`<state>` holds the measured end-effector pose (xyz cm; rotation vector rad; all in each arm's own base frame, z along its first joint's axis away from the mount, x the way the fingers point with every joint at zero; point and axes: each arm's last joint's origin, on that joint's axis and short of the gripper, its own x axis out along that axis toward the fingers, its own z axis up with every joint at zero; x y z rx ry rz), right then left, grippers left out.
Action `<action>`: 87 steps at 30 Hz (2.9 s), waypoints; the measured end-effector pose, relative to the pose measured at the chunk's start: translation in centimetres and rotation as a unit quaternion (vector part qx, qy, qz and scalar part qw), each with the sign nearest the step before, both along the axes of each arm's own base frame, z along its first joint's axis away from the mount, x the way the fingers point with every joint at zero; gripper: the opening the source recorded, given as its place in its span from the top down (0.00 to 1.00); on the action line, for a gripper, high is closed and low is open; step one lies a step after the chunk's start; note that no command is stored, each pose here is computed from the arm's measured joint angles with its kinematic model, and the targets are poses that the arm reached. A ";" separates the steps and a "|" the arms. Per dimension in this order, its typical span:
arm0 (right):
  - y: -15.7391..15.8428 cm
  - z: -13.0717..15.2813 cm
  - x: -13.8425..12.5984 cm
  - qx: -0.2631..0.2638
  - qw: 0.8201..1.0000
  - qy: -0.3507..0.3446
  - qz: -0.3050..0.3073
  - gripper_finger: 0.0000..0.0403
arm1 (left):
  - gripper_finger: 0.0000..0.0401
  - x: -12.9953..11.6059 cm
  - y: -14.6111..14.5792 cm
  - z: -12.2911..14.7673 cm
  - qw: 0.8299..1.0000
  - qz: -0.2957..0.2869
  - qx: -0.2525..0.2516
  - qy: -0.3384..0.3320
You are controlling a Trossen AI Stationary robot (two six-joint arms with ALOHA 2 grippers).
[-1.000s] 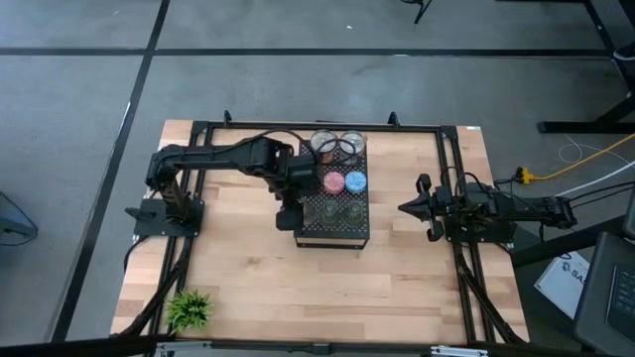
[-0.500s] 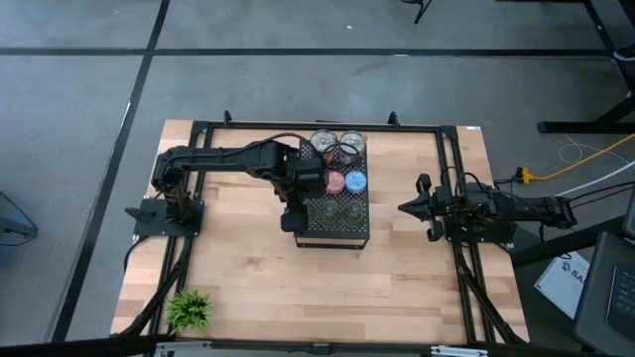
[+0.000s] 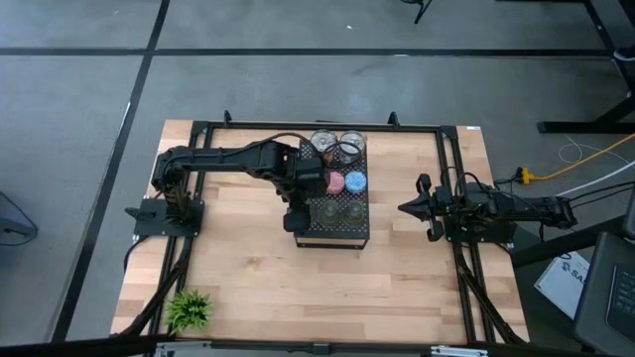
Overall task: Pick & Place candle stick holders
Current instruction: Put the glass candle holder on the shelf aligned with the other glass candle holder
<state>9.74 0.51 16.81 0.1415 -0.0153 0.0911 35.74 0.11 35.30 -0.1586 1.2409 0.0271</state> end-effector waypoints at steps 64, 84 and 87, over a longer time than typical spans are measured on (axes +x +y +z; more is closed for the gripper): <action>0.0 0.0 0.0 0.000 1.000 0.000 0.000 0.99 | 0.55 0.8 0.0 -0.6 1.000 -0.007 -0.005 -0.007; 0.0 0.0 0.0 0.000 1.000 0.000 0.000 0.99 | 0.55 0.8 -0.2 -0.8 1.000 -0.009 -0.004 -0.004; 0.0 0.0 0.0 0.000 1.000 0.000 0.000 0.99 | 0.53 0.8 -0.2 -0.8 1.000 -0.009 -0.003 -0.004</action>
